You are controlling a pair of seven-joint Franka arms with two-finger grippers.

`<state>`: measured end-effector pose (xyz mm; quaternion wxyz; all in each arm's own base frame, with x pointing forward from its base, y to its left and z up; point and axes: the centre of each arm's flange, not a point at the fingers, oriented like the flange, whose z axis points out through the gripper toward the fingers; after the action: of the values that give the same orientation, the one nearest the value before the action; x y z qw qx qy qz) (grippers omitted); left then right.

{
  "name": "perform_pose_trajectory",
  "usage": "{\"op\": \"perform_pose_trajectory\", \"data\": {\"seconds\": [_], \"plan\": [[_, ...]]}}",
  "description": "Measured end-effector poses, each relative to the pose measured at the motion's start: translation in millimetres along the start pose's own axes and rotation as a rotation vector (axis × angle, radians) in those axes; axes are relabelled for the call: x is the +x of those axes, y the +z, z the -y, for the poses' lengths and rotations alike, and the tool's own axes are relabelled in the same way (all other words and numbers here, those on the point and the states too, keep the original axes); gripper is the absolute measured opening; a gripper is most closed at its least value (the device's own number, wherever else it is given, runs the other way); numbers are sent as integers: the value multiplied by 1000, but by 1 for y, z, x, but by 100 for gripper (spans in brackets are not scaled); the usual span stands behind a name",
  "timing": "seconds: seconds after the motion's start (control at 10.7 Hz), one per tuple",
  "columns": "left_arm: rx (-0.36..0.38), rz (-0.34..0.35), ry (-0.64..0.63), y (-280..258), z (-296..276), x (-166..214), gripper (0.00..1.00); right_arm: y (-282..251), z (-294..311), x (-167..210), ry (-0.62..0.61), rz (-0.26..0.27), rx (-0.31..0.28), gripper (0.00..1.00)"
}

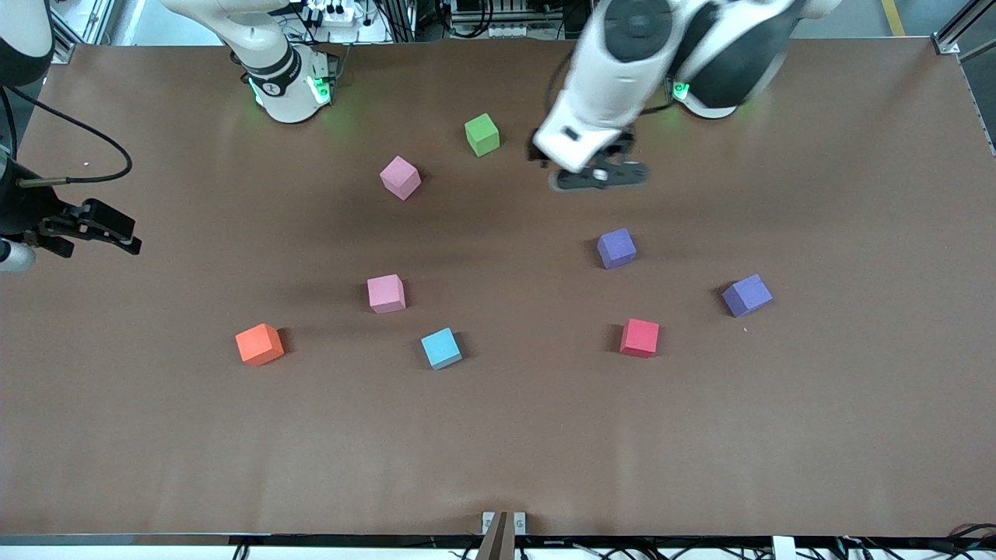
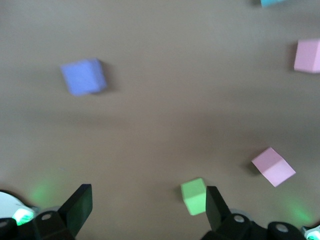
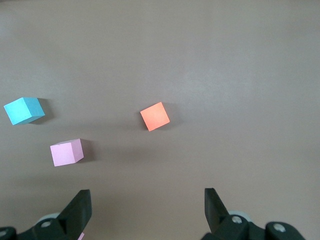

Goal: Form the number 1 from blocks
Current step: 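Move the left gripper to the green cube while the right gripper reaches orange, then grasp the green cube with the left gripper while the right gripper grasps orange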

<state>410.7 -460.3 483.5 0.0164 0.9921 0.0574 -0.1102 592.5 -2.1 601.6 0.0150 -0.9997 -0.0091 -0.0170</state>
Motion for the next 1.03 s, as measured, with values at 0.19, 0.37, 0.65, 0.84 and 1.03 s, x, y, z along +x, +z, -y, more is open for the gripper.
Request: {"op": "perform_pose_trajectory", "data": {"seconds": [0.19,0.37,0.65,0.84,1.03], "plan": [[27,0,-22,61,-52,-35,100,16,2,5,-3,28,0,100],[48,4,-81,110,-79,-56,100,32,4,12,-5,52,-1,100],[21,-17,-174,183,-89,-91,100,66,4,22,-5,101,-2,100],[11,-18,-195,217,-86,-115,100,107,8,36,-16,137,-3,100],[12,-13,-189,242,-80,-132,100,160,27,54,-77,153,-5,100]]}}
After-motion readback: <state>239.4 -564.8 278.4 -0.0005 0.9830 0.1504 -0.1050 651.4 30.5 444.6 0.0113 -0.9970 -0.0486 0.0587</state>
